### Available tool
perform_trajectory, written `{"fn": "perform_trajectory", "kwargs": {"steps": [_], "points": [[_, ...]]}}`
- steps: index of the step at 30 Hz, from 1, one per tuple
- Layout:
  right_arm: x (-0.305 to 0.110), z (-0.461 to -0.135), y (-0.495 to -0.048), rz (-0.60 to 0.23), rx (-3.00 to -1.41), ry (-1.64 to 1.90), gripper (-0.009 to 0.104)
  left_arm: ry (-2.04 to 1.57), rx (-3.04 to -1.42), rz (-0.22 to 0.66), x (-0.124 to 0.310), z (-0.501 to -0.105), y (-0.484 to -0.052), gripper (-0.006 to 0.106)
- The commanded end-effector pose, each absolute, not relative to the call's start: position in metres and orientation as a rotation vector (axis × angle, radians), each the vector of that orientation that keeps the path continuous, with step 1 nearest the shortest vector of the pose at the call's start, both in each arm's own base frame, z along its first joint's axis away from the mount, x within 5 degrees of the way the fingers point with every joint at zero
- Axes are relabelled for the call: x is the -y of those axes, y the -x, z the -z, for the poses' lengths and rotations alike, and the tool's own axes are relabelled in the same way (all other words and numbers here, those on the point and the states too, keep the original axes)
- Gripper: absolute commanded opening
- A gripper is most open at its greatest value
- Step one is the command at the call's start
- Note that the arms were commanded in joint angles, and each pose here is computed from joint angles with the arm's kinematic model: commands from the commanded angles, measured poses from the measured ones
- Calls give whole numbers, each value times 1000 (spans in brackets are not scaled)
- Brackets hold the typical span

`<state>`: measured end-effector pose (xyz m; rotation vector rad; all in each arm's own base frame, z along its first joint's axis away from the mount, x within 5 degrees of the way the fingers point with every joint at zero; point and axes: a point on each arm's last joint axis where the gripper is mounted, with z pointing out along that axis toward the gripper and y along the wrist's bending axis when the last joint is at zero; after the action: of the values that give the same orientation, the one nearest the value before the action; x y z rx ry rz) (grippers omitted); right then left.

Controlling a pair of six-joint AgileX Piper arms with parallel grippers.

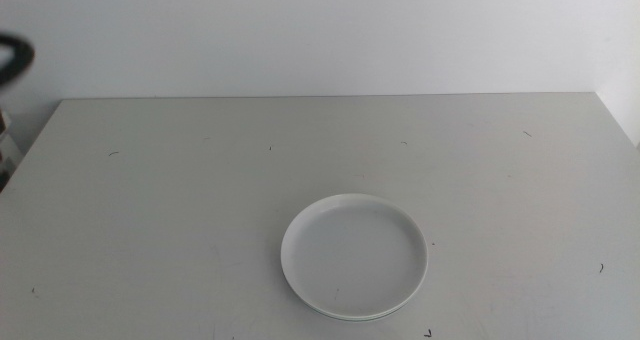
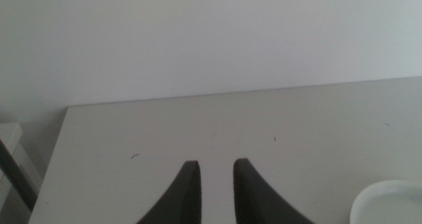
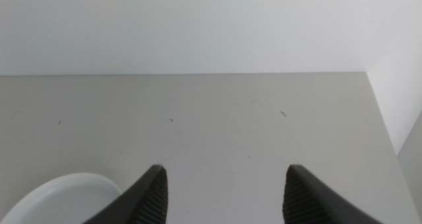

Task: Stack the three bowls on top of each other.

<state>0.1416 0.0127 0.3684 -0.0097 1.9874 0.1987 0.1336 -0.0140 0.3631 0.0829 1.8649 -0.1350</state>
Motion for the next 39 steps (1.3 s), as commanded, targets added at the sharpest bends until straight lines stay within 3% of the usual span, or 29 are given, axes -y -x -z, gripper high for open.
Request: {"fn": "perform_trajectory", "kwargs": {"steps": [1,3,4,9,13,25,34,39], "points": [[-9,-364,-120,-138,-1820,11,45,-27,-1669,137,11,-360,-119,21],[-8,-347,-103,-83,-1780,55,45,-9,-1614,127,9,-343,-106,21],[-7,-326,-83,-22,-1712,98,45,16,-1495,105,5,-319,-86,21],[-6,-297,-68,8,-1659,106,45,44,-1348,81,0,-283,-63,21],[-6,-274,-67,-3,-1680,93,45,40,-1372,79,0,-256,-58,21],[-6,-248,-69,-6,-1760,96,45,39,-1496,113,3,-238,-61,21],[-1,-212,-50,164,-1675,196,45,-40,-1563,20,2,-204,-63,21],[-1,-184,-53,149,-1737,194,45,-40,-1543,21,2,-203,-61,21]]}}
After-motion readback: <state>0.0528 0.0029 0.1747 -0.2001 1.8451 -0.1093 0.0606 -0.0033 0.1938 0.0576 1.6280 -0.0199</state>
